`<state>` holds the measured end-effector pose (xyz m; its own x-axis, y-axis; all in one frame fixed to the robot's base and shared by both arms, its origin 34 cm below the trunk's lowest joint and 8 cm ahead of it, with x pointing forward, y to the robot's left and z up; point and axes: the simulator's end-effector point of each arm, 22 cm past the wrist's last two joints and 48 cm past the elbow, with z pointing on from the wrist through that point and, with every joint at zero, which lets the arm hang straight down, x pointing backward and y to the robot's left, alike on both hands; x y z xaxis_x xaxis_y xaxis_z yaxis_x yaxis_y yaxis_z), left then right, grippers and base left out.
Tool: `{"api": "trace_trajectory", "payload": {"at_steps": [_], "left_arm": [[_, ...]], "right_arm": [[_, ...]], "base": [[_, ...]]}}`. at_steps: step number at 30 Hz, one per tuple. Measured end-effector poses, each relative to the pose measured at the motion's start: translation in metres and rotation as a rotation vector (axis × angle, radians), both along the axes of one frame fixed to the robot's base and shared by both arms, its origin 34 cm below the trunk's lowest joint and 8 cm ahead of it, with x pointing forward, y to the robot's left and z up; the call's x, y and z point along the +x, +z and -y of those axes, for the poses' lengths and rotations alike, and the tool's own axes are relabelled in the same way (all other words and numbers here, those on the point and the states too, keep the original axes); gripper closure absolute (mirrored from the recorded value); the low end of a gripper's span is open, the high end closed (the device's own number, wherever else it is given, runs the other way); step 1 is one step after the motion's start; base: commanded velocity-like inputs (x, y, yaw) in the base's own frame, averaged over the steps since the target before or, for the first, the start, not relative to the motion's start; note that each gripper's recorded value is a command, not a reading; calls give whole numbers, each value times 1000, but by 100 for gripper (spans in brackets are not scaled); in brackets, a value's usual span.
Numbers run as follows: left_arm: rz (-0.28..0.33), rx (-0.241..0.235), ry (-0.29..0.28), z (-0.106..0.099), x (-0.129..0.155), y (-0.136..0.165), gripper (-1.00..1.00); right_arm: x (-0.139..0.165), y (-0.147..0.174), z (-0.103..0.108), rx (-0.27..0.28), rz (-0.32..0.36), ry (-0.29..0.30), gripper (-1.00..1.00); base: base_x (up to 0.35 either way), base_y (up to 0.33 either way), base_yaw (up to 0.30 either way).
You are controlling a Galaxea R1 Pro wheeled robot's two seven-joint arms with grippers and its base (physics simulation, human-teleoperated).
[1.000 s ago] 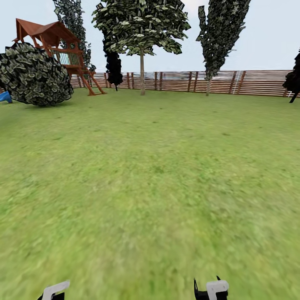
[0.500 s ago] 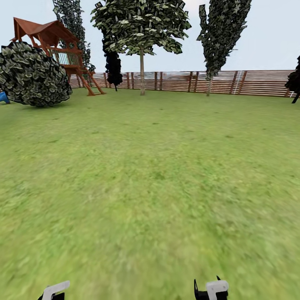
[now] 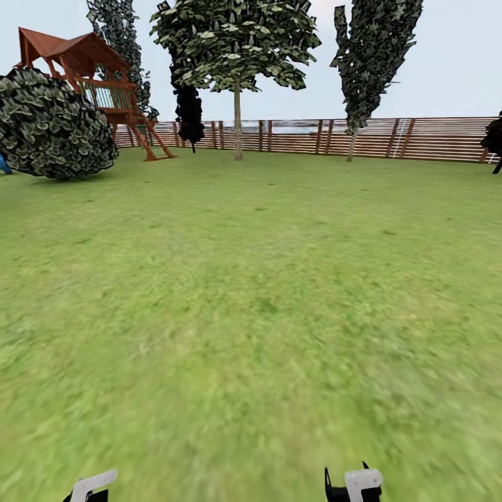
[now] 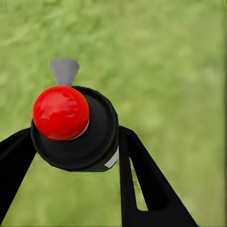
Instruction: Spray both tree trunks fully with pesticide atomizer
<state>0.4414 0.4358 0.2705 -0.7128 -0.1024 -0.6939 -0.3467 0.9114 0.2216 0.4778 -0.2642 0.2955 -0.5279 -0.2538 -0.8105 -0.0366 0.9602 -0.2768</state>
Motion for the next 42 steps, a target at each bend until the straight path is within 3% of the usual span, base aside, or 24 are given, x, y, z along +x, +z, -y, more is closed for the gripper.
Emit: {"api": "trace_trajectory", "payload": {"at_steps": [42], "left_arm": [[0,-4,0,0,0,0,100]], "right_arm": [[0,0,0,0,0,0,-100]], "base": [[340,0,0]]}}
